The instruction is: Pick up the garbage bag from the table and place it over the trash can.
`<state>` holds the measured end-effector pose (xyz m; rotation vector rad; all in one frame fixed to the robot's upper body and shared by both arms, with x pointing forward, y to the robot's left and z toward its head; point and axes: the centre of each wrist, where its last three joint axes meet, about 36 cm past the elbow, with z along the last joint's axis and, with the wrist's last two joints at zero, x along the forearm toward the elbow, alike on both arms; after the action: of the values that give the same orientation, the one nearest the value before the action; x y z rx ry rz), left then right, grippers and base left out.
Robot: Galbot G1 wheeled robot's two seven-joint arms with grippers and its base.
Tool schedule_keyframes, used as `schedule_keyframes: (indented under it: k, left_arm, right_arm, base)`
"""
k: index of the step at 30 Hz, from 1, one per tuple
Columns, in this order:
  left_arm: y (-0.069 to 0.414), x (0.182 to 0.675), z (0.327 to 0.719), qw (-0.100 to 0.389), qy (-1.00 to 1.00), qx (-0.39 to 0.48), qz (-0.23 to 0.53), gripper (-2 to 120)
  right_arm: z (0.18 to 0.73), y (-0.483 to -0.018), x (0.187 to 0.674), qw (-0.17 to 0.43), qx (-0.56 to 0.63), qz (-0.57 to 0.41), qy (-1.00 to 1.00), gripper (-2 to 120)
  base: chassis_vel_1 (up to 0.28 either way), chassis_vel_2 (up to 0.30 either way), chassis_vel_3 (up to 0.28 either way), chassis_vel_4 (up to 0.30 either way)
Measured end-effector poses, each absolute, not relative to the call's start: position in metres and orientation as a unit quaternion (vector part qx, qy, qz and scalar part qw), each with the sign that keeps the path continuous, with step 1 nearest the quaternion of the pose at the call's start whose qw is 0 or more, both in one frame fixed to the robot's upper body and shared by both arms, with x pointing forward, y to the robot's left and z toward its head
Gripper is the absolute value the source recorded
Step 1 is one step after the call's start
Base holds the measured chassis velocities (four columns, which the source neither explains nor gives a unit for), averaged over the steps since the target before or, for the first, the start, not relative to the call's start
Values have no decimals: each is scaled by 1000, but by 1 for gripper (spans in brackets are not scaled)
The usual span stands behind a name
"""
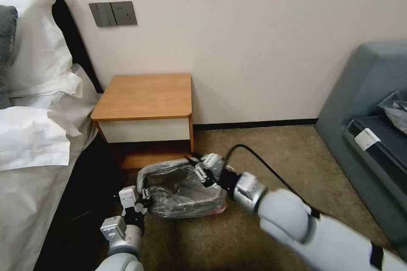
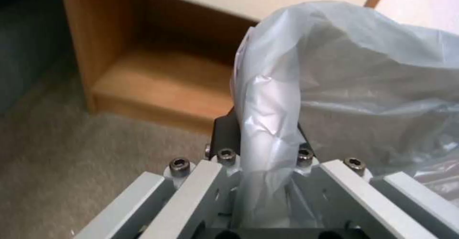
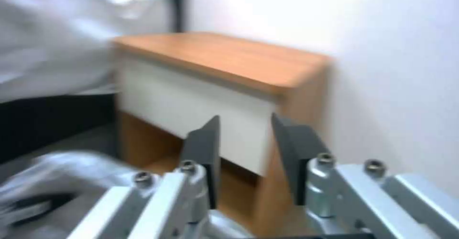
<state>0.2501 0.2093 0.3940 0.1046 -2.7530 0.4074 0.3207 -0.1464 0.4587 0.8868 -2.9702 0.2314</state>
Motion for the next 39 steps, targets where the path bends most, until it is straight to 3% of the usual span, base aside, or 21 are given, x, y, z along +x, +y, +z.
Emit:
schedule_keyframes:
  k: [7, 15, 17, 24, 39]
  left_arm:
    - [214, 252, 380, 198, -967, 23, 161, 5]
    - [216, 253, 368, 211, -962, 20, 172, 5]
    - [215, 254, 367, 228, -957, 11, 180, 5]
    - [215, 254, 371, 298, -936, -22, 186, 5]
    - [214, 254, 356, 296, -941, -14, 160, 5]
  right_arm:
    - [425, -158, 300, 11, 170, 45, -984, 61]
    - [413, -154, 290, 2, 126, 18, -992, 85]
    - [412, -157, 287, 2, 116, 6, -993, 97]
    - [419, -164, 291, -10, 112, 1, -994, 100]
    - [427, -168, 285, -15, 115, -2, -993, 100]
  base:
    - [0, 0, 0, 0]
    - [0, 0, 0, 0]
    - [0, 0, 0, 0]
    - [0, 0, 0, 0]
    - [0, 0, 0, 0]
